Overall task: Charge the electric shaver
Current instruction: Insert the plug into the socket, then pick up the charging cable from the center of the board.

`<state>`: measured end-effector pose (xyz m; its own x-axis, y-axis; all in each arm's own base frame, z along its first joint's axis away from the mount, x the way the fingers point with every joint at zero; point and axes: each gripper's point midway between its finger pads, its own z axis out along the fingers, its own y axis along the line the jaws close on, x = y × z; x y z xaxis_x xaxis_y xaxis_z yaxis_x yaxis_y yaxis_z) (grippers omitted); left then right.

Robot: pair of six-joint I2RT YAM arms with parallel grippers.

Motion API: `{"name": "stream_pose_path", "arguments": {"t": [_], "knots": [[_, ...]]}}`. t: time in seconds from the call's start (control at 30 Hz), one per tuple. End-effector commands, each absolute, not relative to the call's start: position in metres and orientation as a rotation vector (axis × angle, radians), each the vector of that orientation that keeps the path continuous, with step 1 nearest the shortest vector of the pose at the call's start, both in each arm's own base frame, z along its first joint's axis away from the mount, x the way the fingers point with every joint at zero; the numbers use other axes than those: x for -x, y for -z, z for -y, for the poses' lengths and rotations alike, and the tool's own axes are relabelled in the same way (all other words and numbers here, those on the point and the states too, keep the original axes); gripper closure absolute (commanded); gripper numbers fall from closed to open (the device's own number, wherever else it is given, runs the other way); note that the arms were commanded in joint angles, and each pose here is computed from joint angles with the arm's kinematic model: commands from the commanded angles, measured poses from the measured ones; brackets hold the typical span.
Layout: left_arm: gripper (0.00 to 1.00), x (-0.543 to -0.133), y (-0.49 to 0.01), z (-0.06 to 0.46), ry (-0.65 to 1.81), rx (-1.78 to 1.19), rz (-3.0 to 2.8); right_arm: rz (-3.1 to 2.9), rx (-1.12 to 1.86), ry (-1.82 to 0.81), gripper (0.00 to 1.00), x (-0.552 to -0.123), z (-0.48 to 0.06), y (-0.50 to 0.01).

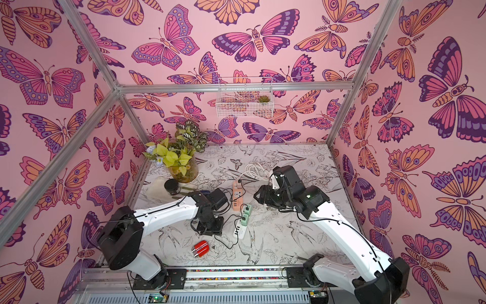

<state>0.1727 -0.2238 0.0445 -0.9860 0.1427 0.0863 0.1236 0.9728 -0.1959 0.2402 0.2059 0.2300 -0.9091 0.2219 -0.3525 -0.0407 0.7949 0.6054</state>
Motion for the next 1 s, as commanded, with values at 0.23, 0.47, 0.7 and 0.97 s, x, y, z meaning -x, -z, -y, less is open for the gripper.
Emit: {"name": "stream_pose_path", "arguments": {"t": [0.23,0.47,0.7,0.97], "knots": [[0.61,-0.188,-0.011,0.225,-0.285,0.27,3.053,-2.549,-0.159,-0.882,0.39,-0.237,-0.203,-0.234],[0.81,-0.186,-0.009,0.218,-0.265,0.282,3.073,-2.551,-0.165,-0.879,0.4,-0.237,-0.202,-0.232],[1.0,-0.199,-0.061,0.237,-0.43,0.318,3.174,-2.554,-0.16,-0.904,0.4,-0.239,-0.208,-0.233],[1.0,-0.211,-0.131,0.256,-0.699,0.379,3.273,-2.534,-0.139,-0.984,0.4,-0.247,-0.222,-0.247]]}}
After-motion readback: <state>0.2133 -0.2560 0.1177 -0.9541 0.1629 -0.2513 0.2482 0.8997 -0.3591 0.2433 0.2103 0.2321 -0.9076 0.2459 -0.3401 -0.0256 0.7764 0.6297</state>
